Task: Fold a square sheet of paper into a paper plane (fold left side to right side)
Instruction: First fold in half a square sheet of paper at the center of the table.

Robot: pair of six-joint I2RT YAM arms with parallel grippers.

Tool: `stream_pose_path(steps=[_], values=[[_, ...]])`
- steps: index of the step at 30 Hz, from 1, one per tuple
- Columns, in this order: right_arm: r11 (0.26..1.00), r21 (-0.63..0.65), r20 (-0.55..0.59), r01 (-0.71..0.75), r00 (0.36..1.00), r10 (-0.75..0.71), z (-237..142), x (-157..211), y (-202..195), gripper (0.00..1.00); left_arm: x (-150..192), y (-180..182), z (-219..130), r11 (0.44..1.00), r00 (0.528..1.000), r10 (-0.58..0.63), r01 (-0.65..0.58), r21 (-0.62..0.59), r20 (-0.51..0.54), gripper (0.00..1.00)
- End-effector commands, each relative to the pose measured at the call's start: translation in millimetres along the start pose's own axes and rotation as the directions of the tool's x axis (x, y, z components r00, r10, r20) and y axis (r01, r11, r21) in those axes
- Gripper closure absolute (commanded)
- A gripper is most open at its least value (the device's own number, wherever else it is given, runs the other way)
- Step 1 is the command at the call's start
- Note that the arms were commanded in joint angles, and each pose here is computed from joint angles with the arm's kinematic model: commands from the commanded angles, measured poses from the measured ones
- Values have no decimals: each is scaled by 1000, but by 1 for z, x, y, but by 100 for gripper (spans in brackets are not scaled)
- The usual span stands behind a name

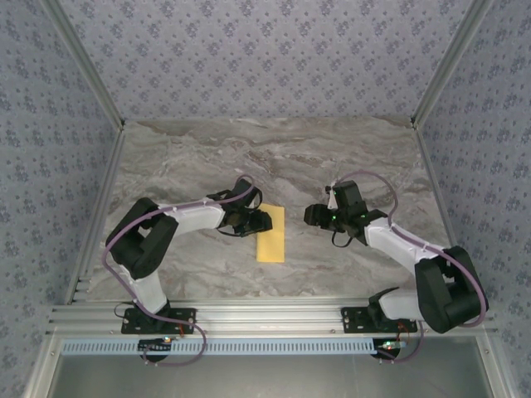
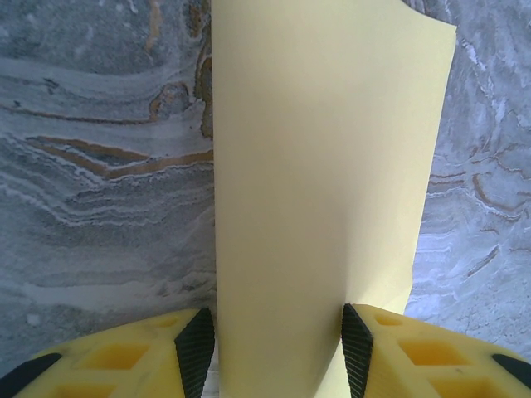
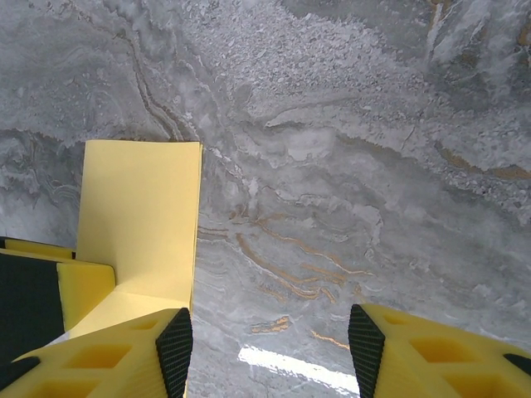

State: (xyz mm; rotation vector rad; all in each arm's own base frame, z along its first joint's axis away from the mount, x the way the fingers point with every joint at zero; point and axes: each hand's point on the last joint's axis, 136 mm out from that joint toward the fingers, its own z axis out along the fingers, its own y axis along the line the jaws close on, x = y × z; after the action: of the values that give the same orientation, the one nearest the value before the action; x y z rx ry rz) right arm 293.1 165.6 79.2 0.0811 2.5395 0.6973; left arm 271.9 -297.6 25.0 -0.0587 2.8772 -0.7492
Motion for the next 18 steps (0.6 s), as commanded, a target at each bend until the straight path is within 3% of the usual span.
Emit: stream_pose_path(steps=[1,18], values=[[1000,30,-6,9,1000,-9,-4,4,-8,43,17,19,21,997,998,13,-18,-73,-58,51],[1000,-4,-13,1,1000,-2,-4,5,-2,41,20,23,24,996,997,15,-21,-88,-70,51]])
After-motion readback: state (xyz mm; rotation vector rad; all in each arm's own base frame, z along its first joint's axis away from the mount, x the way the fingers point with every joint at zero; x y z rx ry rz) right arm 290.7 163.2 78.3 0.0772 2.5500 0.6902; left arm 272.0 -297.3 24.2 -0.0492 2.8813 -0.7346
